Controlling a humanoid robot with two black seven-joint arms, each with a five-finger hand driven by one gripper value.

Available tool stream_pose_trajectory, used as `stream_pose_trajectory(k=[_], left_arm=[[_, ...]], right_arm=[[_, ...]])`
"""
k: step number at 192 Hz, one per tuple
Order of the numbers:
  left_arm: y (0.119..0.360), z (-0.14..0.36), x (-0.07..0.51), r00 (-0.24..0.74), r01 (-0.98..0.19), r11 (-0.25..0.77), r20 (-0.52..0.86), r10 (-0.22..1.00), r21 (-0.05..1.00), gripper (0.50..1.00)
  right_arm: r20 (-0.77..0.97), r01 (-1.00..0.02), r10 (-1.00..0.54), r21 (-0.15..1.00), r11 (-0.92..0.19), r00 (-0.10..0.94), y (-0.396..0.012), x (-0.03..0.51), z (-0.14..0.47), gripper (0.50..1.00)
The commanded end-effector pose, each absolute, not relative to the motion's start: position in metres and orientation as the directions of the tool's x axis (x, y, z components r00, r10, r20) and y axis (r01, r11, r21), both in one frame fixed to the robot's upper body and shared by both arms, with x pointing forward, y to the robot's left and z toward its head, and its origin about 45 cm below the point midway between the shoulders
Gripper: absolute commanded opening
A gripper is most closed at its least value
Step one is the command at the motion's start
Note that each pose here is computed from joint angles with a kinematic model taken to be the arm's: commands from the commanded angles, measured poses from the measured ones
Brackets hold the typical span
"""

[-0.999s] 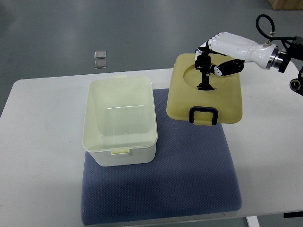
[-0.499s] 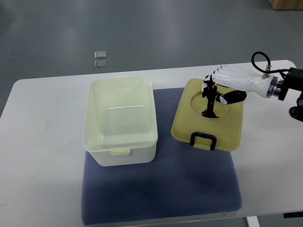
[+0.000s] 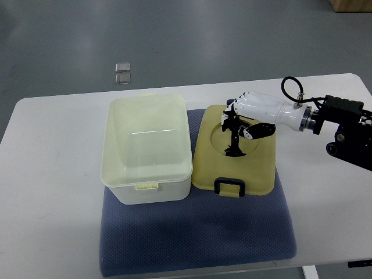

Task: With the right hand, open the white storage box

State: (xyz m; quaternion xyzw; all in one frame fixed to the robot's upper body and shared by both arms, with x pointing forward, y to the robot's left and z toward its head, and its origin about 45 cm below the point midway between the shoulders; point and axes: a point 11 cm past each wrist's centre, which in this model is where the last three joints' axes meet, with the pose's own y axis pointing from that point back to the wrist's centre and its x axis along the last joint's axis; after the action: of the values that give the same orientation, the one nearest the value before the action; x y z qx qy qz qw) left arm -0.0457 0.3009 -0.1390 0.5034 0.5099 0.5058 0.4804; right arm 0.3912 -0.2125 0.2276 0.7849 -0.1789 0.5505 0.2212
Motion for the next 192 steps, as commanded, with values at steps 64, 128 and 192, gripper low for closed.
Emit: stream_pose_trajectory(k=[64, 128, 192], left_arm=[[0.302, -0.139, -0.046, -0.031, 0.028, -0.022, 0.023, 0.999, 0.999, 1.000], [0.303, -0.139, -0.046, -0.032, 0.027, -0.025, 0.026, 0.999, 0.999, 1.000], [0.303, -0.139, -0.046, -0.031, 0.029, -0.025, 0.026, 0.999, 0.999, 1.000]], right_arm=[[0.930, -0.510, -0.048, 0.157, -0.846, 0.366, -0.205, 0.381, 0.211, 0.911], [0.923, -0.502, 0.028, 0.235, -0.832, 0.385, -0.222, 0.379, 0.205, 0.924], [0.928, -0.597, 0.106, 0.313, -0.739, 0.357, -0.283, 0.409, 0.245, 0.924]])
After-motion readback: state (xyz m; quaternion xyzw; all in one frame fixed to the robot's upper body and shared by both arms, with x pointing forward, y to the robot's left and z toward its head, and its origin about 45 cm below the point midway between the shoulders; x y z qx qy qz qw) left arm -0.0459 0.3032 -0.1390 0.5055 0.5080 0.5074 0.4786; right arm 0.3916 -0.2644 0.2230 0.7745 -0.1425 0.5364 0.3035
